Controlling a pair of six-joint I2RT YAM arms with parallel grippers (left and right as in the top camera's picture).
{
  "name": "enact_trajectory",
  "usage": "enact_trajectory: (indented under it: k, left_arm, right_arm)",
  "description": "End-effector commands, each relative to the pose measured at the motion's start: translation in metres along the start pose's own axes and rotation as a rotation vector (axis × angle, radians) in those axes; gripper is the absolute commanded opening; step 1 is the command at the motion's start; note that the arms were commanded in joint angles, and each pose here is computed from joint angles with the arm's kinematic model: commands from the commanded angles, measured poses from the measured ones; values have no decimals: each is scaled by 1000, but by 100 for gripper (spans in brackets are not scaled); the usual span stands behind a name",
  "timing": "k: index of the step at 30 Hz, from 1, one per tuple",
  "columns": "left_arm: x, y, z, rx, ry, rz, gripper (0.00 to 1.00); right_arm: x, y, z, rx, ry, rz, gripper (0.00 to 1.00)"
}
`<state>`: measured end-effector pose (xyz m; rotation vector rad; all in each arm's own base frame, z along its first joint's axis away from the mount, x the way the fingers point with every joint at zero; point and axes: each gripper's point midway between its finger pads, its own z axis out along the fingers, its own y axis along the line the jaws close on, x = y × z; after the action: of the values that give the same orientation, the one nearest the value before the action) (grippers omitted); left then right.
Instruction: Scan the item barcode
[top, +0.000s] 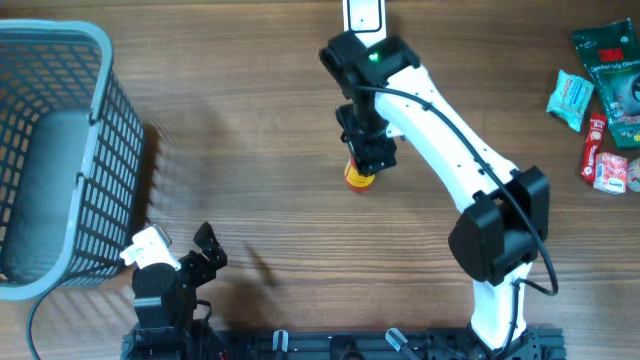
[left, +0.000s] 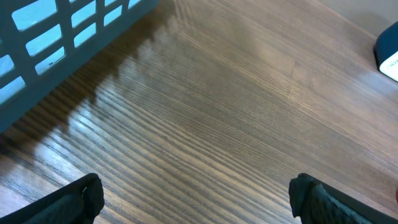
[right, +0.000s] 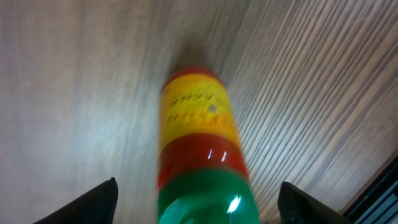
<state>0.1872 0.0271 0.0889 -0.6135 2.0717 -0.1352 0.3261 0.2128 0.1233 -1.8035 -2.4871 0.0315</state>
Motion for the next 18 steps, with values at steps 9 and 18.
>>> enact_trajectory:
  k: [9,18]
  left_arm:
    - [0,2,1,-8,-7,0,100]
    - [0,2,1,-8,-7,0,100]
  right_arm:
    - [-8,2,6,12,-7,-346,47]
    - [12,6,-17,-82,80,-1288,52]
